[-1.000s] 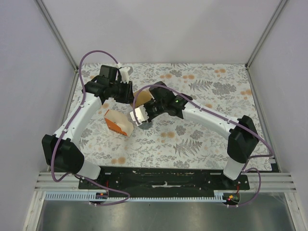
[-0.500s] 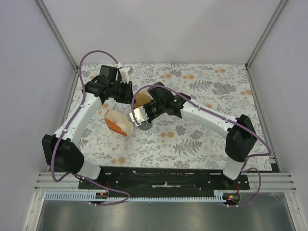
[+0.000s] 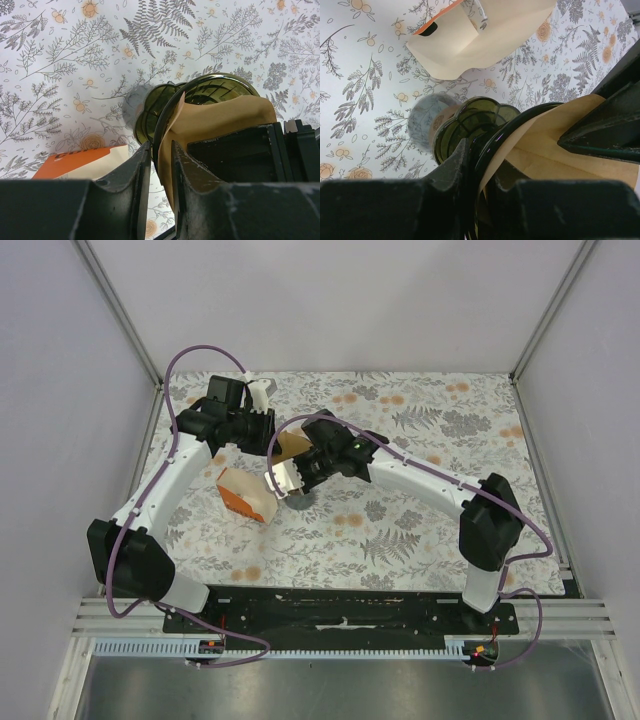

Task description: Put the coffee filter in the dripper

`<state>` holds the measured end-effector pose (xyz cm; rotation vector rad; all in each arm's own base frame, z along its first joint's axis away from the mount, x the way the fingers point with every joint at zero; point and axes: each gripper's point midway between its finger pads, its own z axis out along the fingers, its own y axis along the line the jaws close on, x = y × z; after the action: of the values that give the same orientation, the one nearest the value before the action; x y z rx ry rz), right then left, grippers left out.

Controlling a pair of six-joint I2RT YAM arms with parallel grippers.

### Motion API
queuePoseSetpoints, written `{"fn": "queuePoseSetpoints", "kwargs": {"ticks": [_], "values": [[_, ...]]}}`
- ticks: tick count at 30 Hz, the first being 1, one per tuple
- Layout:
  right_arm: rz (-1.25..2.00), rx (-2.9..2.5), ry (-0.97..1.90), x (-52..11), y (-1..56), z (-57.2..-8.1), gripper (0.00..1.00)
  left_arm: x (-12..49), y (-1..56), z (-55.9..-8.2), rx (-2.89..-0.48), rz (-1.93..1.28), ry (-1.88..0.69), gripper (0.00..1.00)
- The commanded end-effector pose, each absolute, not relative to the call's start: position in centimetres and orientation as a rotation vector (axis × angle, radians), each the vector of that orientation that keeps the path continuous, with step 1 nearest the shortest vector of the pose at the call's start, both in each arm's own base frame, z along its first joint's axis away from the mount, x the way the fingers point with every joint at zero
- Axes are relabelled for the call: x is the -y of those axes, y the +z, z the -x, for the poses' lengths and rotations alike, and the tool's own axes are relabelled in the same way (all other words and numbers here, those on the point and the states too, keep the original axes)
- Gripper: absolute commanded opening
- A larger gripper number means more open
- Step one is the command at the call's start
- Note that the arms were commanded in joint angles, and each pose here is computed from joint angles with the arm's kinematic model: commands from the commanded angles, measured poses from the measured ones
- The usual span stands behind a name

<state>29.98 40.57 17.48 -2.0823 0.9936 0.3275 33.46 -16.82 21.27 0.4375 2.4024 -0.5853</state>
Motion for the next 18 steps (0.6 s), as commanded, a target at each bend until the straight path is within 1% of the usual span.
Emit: {"fn": "queuePoseSetpoints", "kwargs": {"ticks": [1, 3, 4, 6, 7, 9, 13, 15, 18], "values": [[2.096, -0.995, 0.337, -40.7, 17.8, -29.8, 0.03, 17.4, 21.5, -33.6, -2.38, -0.467, -0.615, 0.29], [2.094, -0.992, 0.337, -40.7, 18.0, -29.8, 0.04, 17.4, 21.4, -33.6, -2.382, -0.468, -0.612, 0.29], [2.09, -0.991, 0.336, -40.7, 18.2, -29.7, 0.1, 17.4, 21.5, -33.6, -2.38, -0.469, -0.612, 0.29], [2.075, -1.001, 0.331, -40.7, 18.7, -29.7, 0.33, 17.4, 21.5, -33.5, -2.378, -0.471, -0.618, 0.29], [2.059, -1.001, 0.332, -40.8, 19.4, -29.7, 0.41, 17.4, 21.5, -33.5, -2.378, -0.471, -0.618, 0.29], [2.023, -0.984, 0.362, -41.1, 21.2, -29.1, 0.53, 17.4, 21.5, -33.5, -2.379, -0.473, -0.619, 0.29], [1.964, -0.94, 0.434, -41.1, 24.4, -27.6, 0.67, 17.4, 21.7, -33.5, -2.372, -0.475, -0.618, 0.28], [1.948, -0.934, 0.464, -40.9, 25.3, -26.9, 0.7, 17.4, 21.8, -33.5, -2.37, -0.475, -0.618, 0.28], [1.915, -0.93, 0.505, -40.6, 26.8, -26.0, 0.72, 17.4, 21.8, -33.5, -2.367, -0.479, -0.617, 0.28]]}}
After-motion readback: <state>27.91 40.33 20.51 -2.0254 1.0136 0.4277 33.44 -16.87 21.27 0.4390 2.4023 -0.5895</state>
